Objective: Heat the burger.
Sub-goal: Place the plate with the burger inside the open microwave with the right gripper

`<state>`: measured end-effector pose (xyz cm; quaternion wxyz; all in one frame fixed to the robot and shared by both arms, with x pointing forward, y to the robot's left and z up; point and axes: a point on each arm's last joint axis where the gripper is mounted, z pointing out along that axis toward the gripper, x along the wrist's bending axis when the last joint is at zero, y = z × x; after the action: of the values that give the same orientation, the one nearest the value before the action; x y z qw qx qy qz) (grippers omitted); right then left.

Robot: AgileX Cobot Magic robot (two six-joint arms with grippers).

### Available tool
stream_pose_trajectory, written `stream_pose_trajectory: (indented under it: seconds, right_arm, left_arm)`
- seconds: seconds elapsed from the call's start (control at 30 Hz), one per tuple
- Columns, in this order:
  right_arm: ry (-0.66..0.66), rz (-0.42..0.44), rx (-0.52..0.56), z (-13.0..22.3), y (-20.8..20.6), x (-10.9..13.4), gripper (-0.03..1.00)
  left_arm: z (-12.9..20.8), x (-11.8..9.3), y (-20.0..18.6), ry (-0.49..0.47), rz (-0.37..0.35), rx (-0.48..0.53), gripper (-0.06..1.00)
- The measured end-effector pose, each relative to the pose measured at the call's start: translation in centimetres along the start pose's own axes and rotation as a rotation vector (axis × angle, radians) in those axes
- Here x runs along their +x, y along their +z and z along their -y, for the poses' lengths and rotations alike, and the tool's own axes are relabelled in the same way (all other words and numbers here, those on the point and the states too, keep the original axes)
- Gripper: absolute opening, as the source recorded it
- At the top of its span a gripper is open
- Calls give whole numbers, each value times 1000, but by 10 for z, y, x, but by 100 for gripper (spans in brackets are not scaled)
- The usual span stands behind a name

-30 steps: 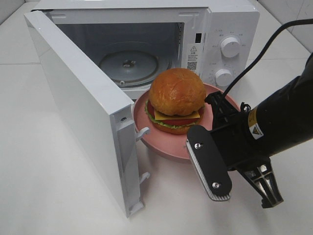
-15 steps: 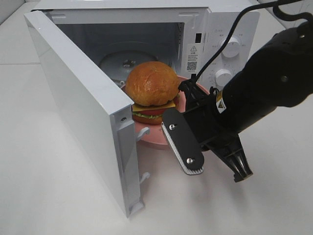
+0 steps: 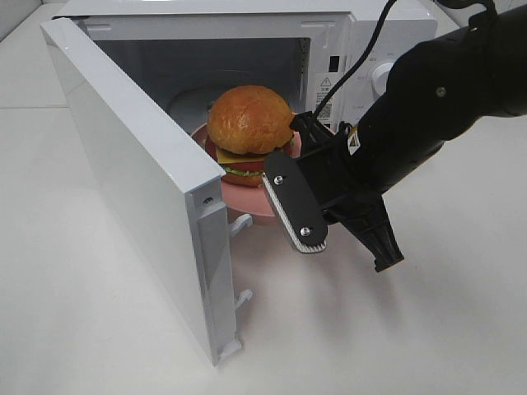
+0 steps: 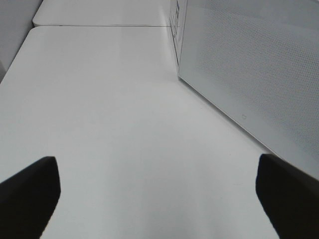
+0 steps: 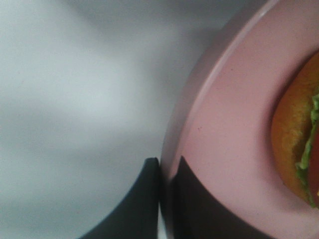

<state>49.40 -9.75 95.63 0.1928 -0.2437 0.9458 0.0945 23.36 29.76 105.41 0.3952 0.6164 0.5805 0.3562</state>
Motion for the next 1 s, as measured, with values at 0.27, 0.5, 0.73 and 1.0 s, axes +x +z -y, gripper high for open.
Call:
stream_pose_trajectory:
  seconds: [0.27,0.5,0.73,1.0]
  right_arm:
    - [-21,13,-17,-4,5,-19,4]
    - [-36,13,-18,-3,11,-36,4]
    - [-67,7,-15,-1,20,-47,4]
    - [-86,11,-14,-1,29,-61,4]
  left_arm:
    - [0,0,0,0,0,0,99]
    - [0,0,0,0,0,0,99]
    - [0,0,0,0,0,0,99]
    - [0,0,0,0,0,0,99]
